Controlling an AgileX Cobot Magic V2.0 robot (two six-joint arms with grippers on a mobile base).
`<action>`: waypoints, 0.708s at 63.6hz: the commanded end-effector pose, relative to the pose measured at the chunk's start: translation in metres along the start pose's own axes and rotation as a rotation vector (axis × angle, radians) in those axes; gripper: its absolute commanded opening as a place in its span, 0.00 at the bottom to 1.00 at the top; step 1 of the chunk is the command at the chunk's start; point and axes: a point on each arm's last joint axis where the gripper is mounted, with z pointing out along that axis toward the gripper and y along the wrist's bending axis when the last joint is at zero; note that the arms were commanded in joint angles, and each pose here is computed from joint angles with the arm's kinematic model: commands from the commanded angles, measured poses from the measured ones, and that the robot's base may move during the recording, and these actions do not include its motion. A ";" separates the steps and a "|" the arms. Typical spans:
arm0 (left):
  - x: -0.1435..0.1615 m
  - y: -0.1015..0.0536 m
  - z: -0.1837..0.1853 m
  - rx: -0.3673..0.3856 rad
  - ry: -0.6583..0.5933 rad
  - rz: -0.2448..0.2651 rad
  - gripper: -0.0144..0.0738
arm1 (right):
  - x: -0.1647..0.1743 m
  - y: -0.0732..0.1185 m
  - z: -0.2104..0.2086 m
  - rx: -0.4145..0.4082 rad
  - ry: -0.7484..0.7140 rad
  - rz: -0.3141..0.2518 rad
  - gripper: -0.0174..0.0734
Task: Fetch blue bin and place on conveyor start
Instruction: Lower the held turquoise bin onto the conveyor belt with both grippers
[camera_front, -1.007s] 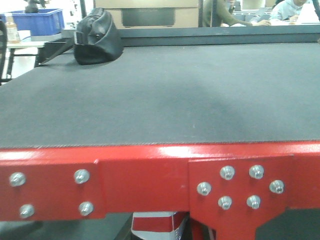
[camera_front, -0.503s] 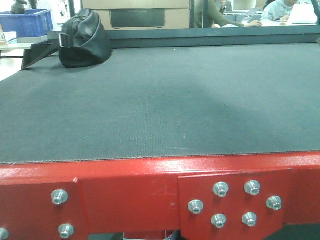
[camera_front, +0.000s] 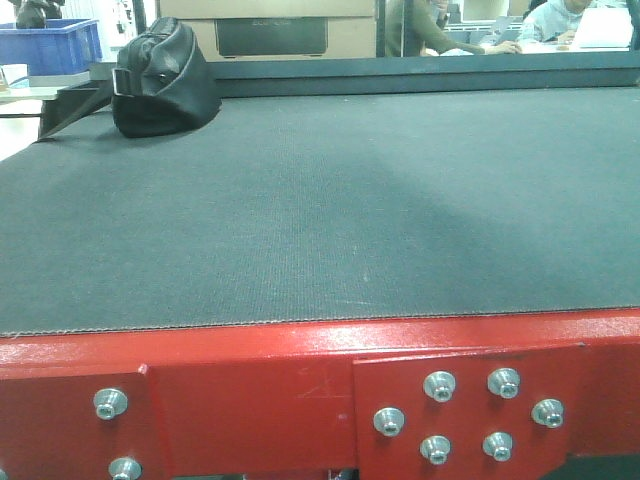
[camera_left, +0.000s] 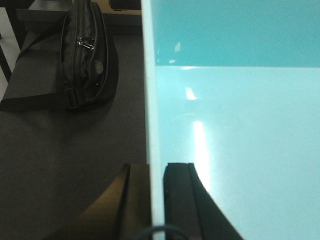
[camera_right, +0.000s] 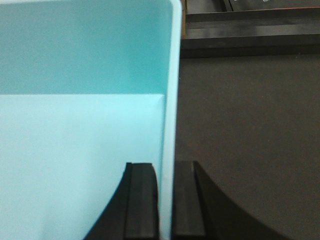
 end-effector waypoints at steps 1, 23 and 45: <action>-0.009 -0.005 -0.010 0.062 -0.069 -0.025 0.04 | -0.010 0.003 -0.008 -0.044 -0.091 -0.007 0.02; -0.006 -0.005 -0.006 0.062 -0.050 -0.033 0.04 | -0.004 0.004 0.000 -0.036 -0.040 0.007 0.02; 0.057 0.026 0.060 -0.019 0.148 -0.113 0.04 | 0.035 0.016 0.067 -0.001 0.173 0.068 0.02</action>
